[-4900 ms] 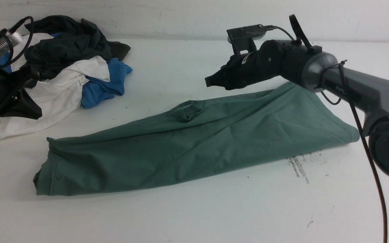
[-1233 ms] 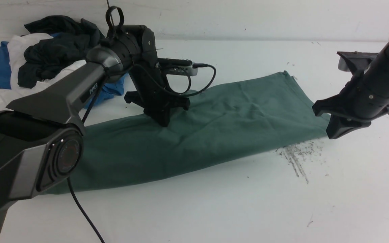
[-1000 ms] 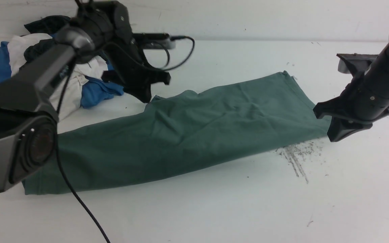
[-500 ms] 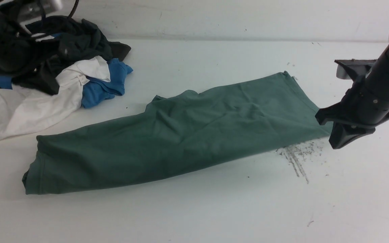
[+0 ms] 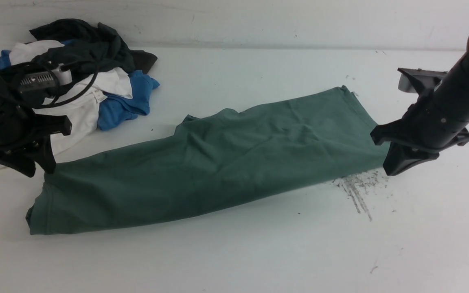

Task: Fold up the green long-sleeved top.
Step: Hold the left edge of the fabric with your left arm

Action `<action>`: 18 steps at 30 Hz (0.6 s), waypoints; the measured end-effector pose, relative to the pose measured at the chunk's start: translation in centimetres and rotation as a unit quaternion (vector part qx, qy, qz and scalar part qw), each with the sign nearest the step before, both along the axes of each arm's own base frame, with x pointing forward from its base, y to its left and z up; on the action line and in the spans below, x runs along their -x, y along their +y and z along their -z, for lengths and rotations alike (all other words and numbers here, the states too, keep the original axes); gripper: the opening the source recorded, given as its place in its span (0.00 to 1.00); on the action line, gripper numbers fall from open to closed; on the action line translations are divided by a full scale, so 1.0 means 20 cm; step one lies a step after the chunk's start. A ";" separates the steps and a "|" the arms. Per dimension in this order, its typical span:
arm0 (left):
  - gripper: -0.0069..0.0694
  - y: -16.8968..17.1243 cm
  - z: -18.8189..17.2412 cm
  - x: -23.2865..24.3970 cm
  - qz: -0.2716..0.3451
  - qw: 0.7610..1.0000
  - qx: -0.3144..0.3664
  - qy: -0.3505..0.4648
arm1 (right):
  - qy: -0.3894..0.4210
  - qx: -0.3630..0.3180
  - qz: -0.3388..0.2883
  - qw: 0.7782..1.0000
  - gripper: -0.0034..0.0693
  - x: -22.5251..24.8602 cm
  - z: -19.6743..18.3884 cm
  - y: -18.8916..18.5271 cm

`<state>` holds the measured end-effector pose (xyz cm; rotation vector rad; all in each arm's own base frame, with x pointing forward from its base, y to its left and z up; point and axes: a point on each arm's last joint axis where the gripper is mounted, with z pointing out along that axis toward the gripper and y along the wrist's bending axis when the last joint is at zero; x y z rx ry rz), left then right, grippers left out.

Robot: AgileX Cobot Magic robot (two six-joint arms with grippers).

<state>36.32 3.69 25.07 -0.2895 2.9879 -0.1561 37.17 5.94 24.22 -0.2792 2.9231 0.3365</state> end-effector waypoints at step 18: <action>0.80 0.02 0.44 -0.09 -0.026 0.992 0.008 0.123 | 0.015 0.004 -0.013 1.000 0.03 -0.02 0.07 0.00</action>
